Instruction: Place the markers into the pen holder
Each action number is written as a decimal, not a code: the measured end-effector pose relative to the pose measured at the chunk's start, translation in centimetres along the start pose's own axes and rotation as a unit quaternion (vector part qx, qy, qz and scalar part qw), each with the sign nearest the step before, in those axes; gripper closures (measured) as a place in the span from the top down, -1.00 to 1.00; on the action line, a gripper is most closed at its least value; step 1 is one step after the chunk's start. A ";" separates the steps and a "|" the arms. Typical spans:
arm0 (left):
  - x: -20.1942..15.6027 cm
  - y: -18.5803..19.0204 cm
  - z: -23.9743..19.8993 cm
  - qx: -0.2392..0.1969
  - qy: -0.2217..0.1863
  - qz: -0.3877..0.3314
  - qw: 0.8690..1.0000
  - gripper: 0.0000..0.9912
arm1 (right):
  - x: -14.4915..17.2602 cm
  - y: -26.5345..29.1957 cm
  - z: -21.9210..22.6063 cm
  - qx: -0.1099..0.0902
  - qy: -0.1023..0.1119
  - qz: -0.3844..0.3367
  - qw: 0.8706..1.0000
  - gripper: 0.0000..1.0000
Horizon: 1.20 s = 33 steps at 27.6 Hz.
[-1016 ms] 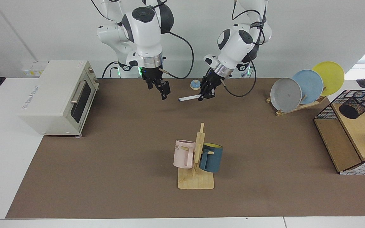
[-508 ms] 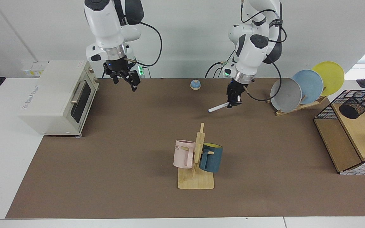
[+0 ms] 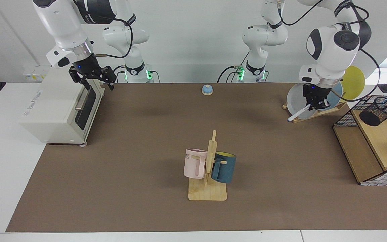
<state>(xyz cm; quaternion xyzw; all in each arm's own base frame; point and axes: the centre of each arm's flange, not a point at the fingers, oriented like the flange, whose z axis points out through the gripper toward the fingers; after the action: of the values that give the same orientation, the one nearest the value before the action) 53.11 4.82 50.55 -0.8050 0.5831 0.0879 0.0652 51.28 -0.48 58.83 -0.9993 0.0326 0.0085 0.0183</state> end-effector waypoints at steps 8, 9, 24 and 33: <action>-6.7 -3.4 -3.6 0.034 -0.082 -0.035 0.995 -0.66 | 1.4 -0.1 -0.7 -0.003 0.009 0.000 1.000 1.00; -7.2 -3.7 -4.0 0.038 -0.092 -0.037 0.994 -0.66 | 1.4 -0.1 -0.8 -0.002 0.010 -0.001 1.000 1.00; -17.7 -7.6 -5.1 0.033 -0.197 -0.062 0.978 -0.66 | 1.6 0.6 -1.3 -0.044 0.021 -0.005 0.999 1.00; -18.3 -8.6 -7.0 0.050 -0.253 -0.053 0.965 -0.66 | 1.5 -0.4 -1.3 -0.020 0.020 -0.008 1.000 1.00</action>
<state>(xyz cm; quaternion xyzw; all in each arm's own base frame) 56.21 22.98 61.41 -0.7821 0.5074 0.2557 0.2559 52.83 -0.25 60.12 -0.9996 0.0251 -0.0113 -0.0022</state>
